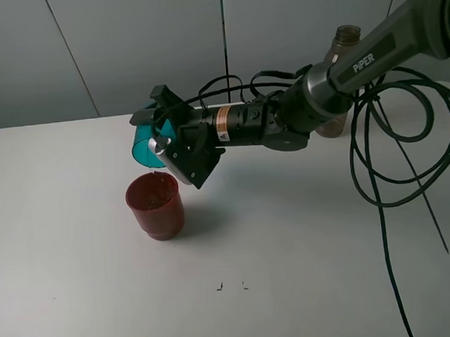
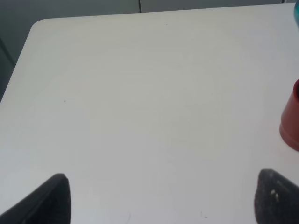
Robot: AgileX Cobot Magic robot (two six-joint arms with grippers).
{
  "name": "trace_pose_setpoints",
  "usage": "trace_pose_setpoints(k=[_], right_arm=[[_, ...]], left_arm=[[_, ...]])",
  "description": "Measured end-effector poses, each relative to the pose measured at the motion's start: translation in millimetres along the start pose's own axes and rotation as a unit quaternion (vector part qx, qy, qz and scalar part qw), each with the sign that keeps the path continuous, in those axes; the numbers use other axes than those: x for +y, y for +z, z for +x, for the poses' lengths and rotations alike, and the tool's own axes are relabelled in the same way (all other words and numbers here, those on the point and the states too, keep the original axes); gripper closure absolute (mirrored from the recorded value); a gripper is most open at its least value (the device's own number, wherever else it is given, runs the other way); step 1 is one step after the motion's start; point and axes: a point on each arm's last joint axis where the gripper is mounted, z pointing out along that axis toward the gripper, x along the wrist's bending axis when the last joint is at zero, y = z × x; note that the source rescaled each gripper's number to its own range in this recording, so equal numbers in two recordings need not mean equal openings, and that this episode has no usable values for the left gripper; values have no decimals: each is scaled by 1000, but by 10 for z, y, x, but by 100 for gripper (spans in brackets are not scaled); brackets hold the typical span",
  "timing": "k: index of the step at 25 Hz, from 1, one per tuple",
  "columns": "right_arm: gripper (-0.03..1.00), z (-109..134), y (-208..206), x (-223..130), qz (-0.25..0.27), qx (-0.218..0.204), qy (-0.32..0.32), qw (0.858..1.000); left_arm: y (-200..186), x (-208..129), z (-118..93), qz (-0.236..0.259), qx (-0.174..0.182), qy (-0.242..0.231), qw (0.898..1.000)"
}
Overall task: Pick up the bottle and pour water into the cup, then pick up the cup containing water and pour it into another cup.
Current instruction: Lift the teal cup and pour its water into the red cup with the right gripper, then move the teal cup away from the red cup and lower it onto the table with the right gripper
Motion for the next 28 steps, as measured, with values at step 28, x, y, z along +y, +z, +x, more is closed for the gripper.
trace_pose_setpoints(k=[28], right_arm=[[90,-129,-13,5,0,-12,247,969]], left_arm=[[0,0,0,0,0,-3,1000]])
